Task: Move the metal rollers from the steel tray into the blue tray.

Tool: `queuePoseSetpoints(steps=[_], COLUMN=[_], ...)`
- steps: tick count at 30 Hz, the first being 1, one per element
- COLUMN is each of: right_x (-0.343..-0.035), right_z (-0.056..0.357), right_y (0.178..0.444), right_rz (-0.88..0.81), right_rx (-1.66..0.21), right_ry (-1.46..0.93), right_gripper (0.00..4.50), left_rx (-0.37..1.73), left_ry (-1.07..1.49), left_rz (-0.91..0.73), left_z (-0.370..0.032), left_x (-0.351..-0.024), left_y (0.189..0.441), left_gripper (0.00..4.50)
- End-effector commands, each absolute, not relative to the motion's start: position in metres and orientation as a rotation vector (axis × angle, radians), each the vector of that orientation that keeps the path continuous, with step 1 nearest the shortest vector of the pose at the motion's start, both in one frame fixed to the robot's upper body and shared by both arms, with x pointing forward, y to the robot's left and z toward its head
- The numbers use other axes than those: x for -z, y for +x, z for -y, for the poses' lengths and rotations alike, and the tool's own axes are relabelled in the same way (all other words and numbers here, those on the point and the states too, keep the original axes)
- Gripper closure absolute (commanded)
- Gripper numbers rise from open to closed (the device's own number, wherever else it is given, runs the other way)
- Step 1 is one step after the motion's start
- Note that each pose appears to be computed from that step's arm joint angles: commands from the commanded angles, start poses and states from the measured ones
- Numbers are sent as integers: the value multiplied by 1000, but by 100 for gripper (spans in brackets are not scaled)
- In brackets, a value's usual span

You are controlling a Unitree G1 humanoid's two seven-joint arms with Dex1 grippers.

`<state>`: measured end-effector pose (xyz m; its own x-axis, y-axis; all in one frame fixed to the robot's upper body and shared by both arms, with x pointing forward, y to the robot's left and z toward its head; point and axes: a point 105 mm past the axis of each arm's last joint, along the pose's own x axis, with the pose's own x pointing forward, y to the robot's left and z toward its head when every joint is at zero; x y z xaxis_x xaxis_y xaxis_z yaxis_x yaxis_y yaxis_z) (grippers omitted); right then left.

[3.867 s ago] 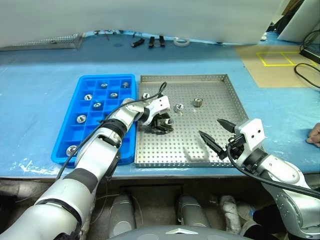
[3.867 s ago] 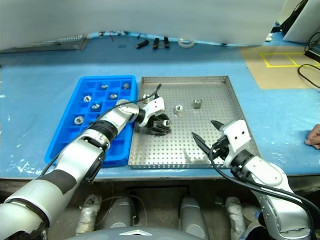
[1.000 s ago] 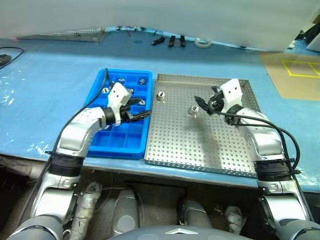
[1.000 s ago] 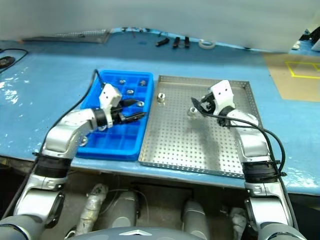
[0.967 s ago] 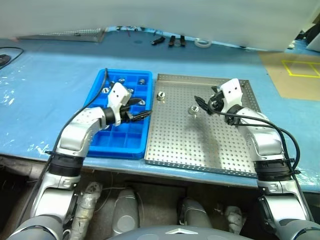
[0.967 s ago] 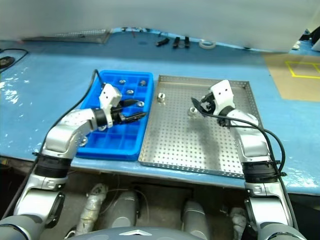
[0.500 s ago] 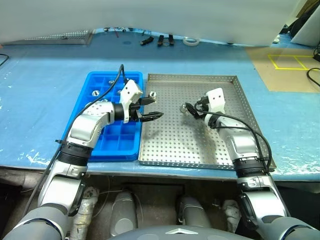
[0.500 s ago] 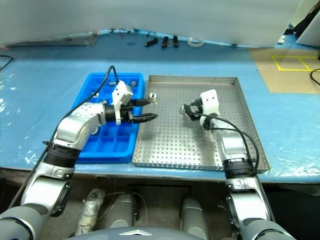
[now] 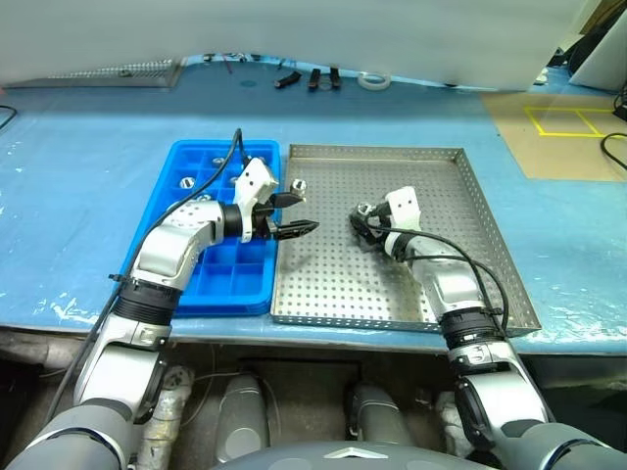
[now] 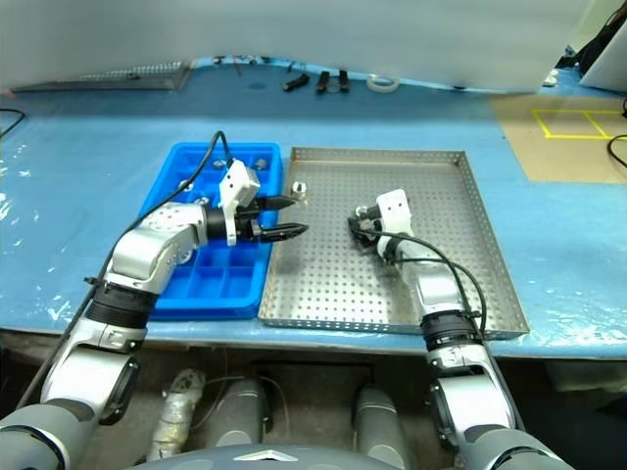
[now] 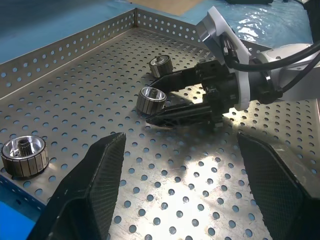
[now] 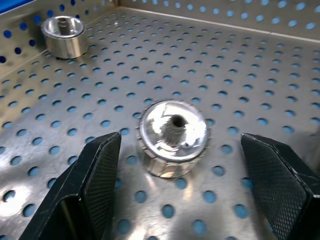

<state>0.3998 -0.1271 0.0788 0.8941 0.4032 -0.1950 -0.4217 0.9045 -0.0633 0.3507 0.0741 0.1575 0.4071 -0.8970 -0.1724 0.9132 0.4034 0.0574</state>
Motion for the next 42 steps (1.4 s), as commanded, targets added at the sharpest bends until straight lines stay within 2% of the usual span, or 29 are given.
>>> queuePoseSetpoints(steps=[1,4,10,13,18,22,26,31,35,42], right_x=[-87,-91,-97,-100,-122,-154,-170,-172,-172,-153], right_z=[119,120,118,116,112,90,63,36,15,0], right_y=[400,402,401,399,386,364,343,339,352,352], right_rz=[-133,-114,-81,-72,-15,45,70,74,81,16], right_rx=[-455,-446,-459,-470,-565,-772,-978,-1100,-1117,-1203], right_ry=[-102,-97,-79,-78,-96,-126,-151,-168,-176,-222], right_gripper=[46,106,286,290,290,290,290,290,290,290], left_rx=[1142,1136,1128,1135,1142,1083,1028,935,834,723], left_ry=[178,180,180,178,177,190,192,190,178,132], left_rz=[-84,-84,-89,-106,-134,-132,-129,-141,-167,-193], left_z=[-76,-78,-79,-80,-93,-111,-127,-145,-164,-179], left_x=[-167,-167,-166,-164,-164,-165,-164,-158,-149,-139], left_y=[348,348,348,346,338,337,330,319,305,285], left_gripper=[76,74,74,74,74,74,74,74,74,74])
